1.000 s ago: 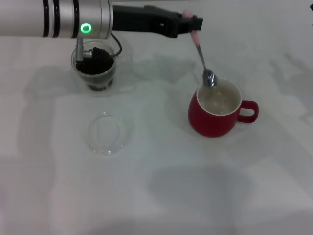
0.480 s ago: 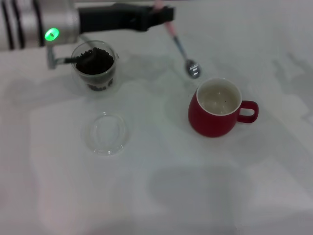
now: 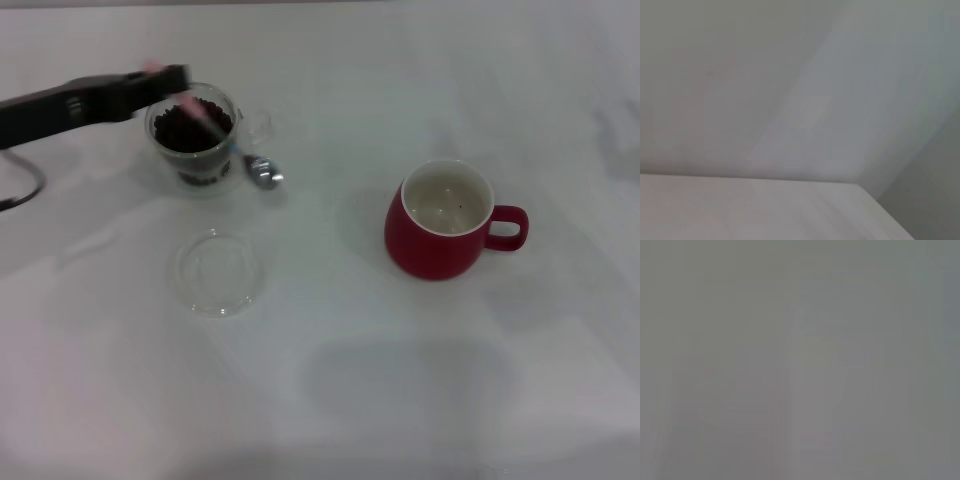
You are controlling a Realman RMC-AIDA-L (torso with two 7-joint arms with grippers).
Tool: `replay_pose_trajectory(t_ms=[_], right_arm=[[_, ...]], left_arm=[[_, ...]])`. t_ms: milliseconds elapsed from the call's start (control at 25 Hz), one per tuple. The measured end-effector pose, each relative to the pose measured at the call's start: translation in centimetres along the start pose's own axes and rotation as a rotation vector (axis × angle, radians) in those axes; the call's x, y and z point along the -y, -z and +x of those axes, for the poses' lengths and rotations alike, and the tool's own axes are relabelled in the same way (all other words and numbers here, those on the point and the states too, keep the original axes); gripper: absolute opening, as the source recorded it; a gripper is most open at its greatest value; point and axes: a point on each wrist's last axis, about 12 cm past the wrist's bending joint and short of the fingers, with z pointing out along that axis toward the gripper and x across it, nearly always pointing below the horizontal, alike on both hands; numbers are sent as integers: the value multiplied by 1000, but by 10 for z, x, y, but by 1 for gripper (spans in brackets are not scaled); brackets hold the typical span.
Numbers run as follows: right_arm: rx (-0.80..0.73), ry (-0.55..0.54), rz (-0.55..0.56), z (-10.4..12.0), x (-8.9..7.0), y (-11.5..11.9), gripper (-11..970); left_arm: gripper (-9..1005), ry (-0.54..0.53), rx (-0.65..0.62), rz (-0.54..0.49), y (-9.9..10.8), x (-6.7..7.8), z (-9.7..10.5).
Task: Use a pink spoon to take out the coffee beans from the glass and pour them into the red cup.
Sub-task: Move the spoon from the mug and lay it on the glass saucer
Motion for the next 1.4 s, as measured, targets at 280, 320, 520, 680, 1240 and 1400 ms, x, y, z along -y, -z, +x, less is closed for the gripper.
replay_pose_trajectory(t_ms=[280,320,520,680,1240,1400], right_arm=[[5,-1,26,-1,3,0,450],[6,-2,26,-1,3,0,450],[8,-14,26,-1,2,1,450],[3,-17,30,0,2,3,450],[-2,-18,31,1,2,3,450],[-5,-19,28,1,2,3,450]], left_arm=[[164,64,17,-45,44,-11,20],[164,66,8,-45,45,-11,22],[166,79,-57,-62,46,-12,34],[168,104,-84,-72,48,-14,39],[173,119,-147,-45,25,-10,50],[174,123,-168,-54,16,-9,57]])
